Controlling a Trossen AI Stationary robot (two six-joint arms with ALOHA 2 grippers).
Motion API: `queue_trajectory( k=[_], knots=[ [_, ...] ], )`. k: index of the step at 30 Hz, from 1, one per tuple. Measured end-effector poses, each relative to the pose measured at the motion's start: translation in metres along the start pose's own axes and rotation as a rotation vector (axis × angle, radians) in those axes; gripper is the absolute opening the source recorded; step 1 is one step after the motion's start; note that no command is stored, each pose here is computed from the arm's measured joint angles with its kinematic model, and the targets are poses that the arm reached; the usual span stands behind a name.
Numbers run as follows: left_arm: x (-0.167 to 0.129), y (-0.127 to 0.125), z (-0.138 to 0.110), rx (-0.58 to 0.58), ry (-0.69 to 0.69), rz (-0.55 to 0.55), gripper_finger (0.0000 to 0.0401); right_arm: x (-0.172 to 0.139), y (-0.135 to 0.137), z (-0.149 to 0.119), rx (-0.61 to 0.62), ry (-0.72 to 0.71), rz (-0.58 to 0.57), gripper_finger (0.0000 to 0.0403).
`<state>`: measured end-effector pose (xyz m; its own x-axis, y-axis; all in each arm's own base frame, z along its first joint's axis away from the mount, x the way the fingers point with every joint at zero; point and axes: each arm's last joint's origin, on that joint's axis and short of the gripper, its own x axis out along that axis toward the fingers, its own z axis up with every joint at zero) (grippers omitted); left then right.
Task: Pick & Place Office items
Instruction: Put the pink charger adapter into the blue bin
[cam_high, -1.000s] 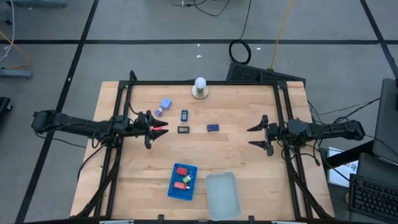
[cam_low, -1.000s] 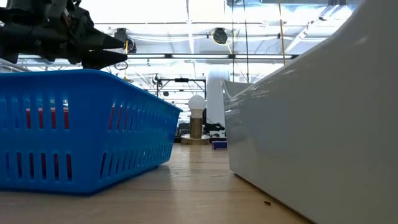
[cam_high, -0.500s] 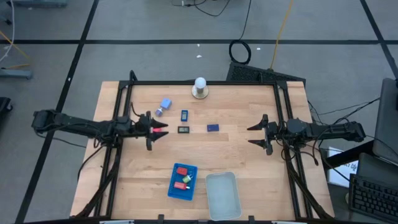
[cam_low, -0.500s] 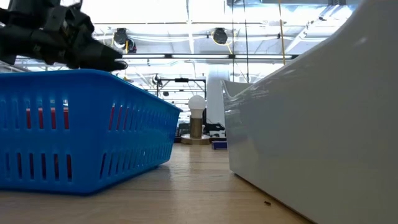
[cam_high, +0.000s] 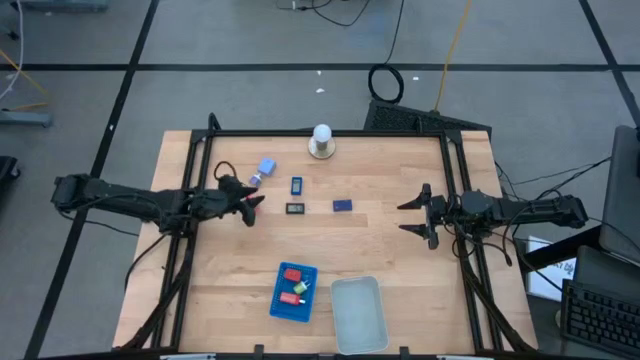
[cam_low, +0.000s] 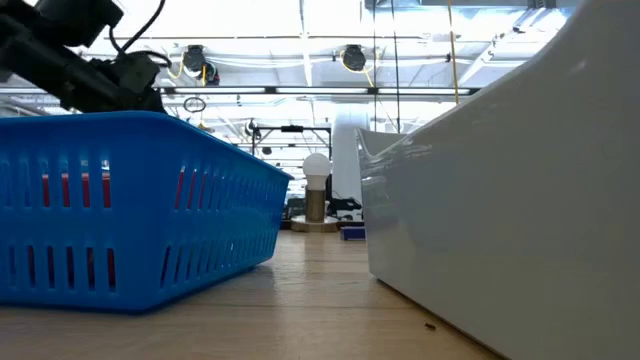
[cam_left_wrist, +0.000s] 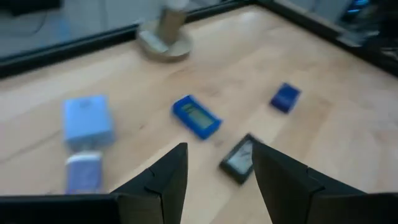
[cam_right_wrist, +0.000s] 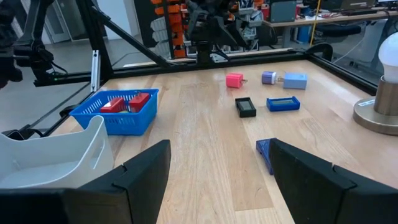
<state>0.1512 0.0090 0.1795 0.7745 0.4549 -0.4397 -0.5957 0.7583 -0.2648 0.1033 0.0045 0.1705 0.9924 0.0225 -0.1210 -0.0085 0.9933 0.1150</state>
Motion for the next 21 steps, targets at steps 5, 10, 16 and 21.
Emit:
queue_trajectory(
  k=[5,10,16,21],
  knots=[
    [0.000,0.007,-0.010,-0.123,0.181,0.160,0.0182,0.000,0.000,0.000,0.008,0.000,0.000,0.0263],
    [0.007,0.014,-0.023,-0.144,0.290,0.290,0.0182,0.000,0.000,0.000,0.008,0.000,0.000,0.0263],
    [0.016,0.011,-0.026,-0.104,0.377,0.218,0.0182,0.000,0.000,0.001,0.011,-0.007,0.000,0.0263],
    [0.022,0.011,-0.032,-0.056,0.423,0.225,0.0182,0.000,0.000,0.001,0.011,-0.007,-0.002,0.0263]
  ],
)
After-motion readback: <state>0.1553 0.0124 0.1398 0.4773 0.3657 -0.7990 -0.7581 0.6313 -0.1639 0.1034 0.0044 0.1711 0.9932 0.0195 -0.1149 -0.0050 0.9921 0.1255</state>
